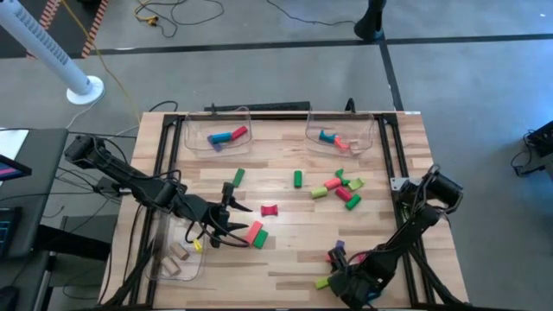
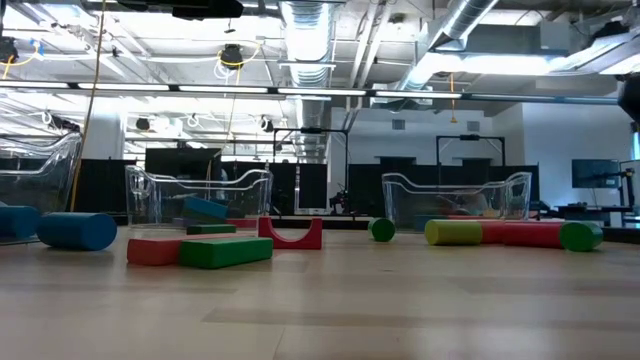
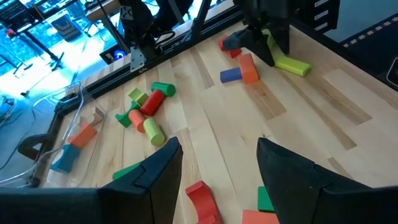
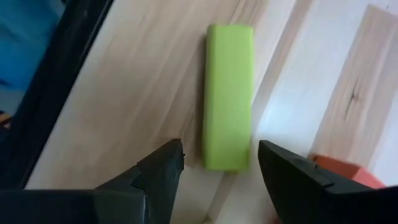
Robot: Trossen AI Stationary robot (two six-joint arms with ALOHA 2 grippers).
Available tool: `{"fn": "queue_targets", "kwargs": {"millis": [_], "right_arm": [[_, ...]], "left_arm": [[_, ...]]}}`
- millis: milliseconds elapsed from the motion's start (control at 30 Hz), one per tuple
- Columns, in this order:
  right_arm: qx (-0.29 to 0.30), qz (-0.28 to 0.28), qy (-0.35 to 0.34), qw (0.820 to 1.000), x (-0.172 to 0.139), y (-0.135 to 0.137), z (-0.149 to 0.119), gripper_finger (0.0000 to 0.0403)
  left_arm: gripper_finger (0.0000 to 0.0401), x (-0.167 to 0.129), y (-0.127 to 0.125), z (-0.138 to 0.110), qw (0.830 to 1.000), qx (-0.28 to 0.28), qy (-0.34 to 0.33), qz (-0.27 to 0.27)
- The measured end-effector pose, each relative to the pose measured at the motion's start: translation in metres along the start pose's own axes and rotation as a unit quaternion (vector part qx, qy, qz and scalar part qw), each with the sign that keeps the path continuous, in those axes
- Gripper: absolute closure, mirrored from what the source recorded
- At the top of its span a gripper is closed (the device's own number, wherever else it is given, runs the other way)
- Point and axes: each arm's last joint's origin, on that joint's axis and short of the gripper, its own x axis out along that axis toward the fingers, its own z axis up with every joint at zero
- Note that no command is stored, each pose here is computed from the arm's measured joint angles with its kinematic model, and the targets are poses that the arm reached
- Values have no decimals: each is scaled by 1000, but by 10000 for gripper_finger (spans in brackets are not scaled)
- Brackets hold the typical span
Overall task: Sort blocks by size
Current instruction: Put the light green rectangular block into the top left transparent bin
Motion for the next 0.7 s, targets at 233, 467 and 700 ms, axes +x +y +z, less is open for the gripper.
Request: {"fn": "queue_targets", "kwargs": {"millis": [233, 467, 700], "right_arm": [[13, 3, -1, 1000, 11, -5, 4, 174], [20, 3, -3, 1000, 10, -6, 6, 264], [27, 4, -14, 1000, 6, -7, 16, 283]], "left_arm": [[199, 0, 0, 0, 1000, -1, 0, 0], [199, 0, 0, 0, 1000, -4, 0, 0], [199, 0, 0, 0, 1000, -1, 0, 0]]}}
